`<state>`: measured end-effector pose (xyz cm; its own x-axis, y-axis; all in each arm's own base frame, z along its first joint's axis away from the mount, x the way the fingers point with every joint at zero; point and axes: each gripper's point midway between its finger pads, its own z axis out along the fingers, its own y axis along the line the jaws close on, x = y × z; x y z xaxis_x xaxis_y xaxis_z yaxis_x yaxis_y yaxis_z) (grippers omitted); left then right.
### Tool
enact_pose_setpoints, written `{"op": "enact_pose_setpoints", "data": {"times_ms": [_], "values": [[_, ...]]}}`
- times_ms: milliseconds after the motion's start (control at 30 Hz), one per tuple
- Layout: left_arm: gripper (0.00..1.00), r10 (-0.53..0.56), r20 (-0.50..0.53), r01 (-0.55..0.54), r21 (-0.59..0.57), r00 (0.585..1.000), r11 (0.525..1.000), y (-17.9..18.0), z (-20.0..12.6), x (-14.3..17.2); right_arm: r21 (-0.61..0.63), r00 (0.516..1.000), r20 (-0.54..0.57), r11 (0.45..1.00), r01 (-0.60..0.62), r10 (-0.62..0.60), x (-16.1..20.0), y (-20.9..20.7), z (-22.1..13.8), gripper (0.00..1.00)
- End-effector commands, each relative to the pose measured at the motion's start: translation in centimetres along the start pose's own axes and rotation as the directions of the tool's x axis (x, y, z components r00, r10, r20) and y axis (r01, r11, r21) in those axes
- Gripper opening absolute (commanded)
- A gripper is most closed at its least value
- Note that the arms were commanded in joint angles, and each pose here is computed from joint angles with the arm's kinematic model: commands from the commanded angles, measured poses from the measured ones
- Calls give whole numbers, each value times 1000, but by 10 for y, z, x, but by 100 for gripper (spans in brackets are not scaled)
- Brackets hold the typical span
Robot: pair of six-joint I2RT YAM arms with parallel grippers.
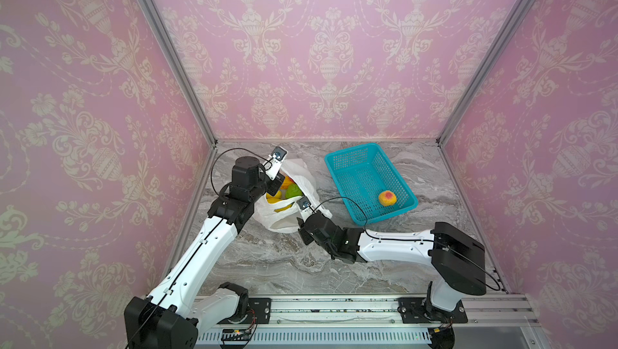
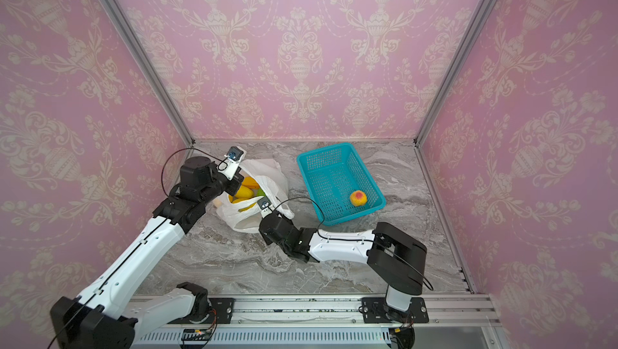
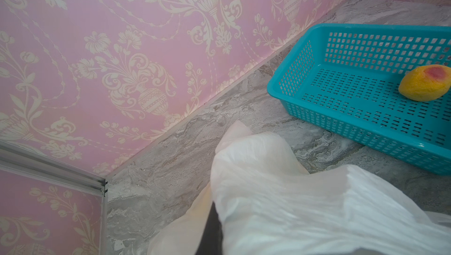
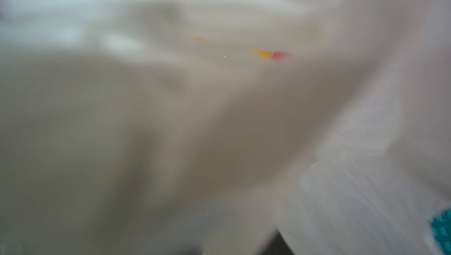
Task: Untie the knot of the plastic bag and take out the fruit
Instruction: Pick up the fruit from the plastic bag.
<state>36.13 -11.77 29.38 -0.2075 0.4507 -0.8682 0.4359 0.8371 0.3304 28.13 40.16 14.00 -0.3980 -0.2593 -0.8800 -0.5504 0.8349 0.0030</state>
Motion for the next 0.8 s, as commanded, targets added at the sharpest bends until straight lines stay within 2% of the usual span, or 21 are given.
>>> {"op": "enact_pose_setpoints", "data": {"times_ms": [0, 200, 300, 467, 667, 767], "values": [[0, 10, 14, -10, 7, 1000, 1000, 1, -6, -3, -4, 996, 19, 996, -89, 89, -11, 0, 14, 33], [0, 3, 25, -3, 16, 1000, 1000, 0, -7, -6, 22, 997, 12, 996, -82, 82, -29, 12, 46, 35], [0, 4, 21, -4, 15, 1000, 1000, 0, -6, -4, 26, 994, 1, 994, -106, 106, -31, 18, 63, 41], [0, 2, 18, -2, 21, 1000, 1000, -1, -6, -4, 86, 992, -43, 990, -116, 120, -33, 15, 91, 57], [0, -1, 27, 0, 22, 1000, 1000, -1, -7, -6, 184, 977, -82, 967, -177, 195, -21, -21, 116, 75], [0, -5, 30, 4, 29, 1000, 1000, -2, -7, -7, 217, 975, -85, 959, -182, 205, -19, -35, 123, 80]]}}
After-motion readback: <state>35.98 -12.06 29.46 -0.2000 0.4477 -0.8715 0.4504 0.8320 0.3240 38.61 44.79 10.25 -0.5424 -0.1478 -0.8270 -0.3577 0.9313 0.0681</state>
